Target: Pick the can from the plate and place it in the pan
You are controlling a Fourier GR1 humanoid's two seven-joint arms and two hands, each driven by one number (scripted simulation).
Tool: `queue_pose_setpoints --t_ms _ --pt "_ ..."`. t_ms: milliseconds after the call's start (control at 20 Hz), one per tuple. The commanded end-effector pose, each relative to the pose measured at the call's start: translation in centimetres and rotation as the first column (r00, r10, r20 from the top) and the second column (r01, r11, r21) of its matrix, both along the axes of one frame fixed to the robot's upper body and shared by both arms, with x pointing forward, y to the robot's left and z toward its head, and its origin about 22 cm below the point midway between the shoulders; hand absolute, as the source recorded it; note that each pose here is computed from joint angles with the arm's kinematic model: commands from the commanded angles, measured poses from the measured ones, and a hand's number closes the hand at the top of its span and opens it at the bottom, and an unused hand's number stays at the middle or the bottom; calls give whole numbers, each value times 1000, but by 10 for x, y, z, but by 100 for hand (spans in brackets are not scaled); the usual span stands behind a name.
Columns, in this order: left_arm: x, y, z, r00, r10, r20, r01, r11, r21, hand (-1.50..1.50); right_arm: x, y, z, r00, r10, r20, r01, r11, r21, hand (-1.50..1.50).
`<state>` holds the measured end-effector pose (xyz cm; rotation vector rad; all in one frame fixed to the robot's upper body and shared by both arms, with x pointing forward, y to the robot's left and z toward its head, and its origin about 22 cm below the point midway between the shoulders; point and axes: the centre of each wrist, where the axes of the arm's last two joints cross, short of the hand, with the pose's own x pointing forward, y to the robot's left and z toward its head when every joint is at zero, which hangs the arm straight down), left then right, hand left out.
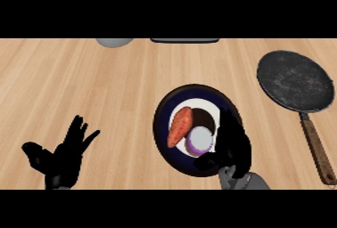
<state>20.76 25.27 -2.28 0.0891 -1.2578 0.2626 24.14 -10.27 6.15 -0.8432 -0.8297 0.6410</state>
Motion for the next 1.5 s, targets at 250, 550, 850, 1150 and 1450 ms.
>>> queue_pose_setpoints --t_ms 250,550,850,1150,1450 --pt "4 -1 -20 999 4 -42 -4 1000 -17 0 -6 21 27 982 -65 -179 50 995 -88 -150" --pt "10 10 -17 1000 -7 -16 6 1000 -13 0 6 29 28 989 -92 -111 86 995 -59 -150" --pt "-3 -5 -22 1000 -8 -28 8 1000 -5 0 -2 25 19 987 -102 -125 89 990 -105 -150" --pt "5 13 -11 1000 -9 -17 8 1000 -9 0 16 10 -22 994 -28 -109 24 999 -41 150" --pt "12 -1 -17 1000 -3 -21 3 1000 -14 0 -1 35 -21 1000 23 -19 -25 993 -116 150"
